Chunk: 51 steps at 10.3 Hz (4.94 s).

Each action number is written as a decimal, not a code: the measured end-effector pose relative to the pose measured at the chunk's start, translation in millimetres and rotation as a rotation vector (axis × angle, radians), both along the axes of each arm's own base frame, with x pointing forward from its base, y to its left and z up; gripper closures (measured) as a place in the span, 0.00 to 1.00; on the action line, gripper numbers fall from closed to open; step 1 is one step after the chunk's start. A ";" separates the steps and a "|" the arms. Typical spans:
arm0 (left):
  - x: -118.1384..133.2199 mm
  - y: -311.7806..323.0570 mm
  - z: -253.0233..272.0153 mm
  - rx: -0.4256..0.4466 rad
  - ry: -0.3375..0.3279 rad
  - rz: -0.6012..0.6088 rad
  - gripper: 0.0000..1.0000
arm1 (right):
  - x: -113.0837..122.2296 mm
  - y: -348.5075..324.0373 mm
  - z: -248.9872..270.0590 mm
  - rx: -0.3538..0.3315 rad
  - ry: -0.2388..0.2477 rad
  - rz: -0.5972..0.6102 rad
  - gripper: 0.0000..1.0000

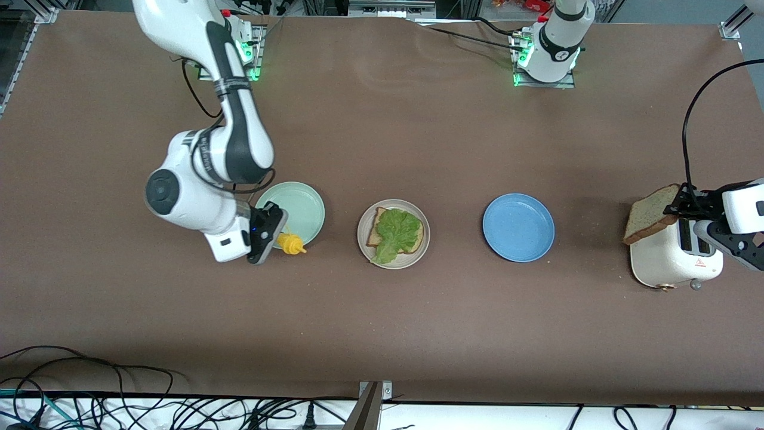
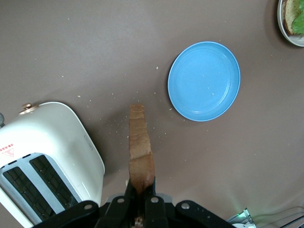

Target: Make sandwich on beige plate with both arms

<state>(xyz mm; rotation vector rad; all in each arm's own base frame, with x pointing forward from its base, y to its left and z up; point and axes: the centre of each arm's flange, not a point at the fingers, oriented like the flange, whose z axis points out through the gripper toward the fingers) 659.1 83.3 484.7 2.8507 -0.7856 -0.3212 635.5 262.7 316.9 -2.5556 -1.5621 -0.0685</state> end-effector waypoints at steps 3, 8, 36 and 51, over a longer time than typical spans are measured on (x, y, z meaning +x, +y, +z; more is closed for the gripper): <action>0.0 -0.1 -0.2 0.000 0.000 0.000 0.91 | -33.0 63.7 -2.1 -0.227 -0.044 0.065 0.89; 0.0 -0.1 -0.2 0.000 0.001 0.000 0.91 | -84.5 162.8 -15.7 -0.537 -0.206 0.262 0.89; -1.0 -171.7 -16.5 -0.057 0.136 0.242 0.91 | -7.0 -189.4 -25.7 0.535 -0.189 0.182 0.89; 2.2 -420.0 -168.4 -0.504 0.510 0.697 0.91 | -71.2 -297.9 -186.0 1.053 -0.293 0.319 0.89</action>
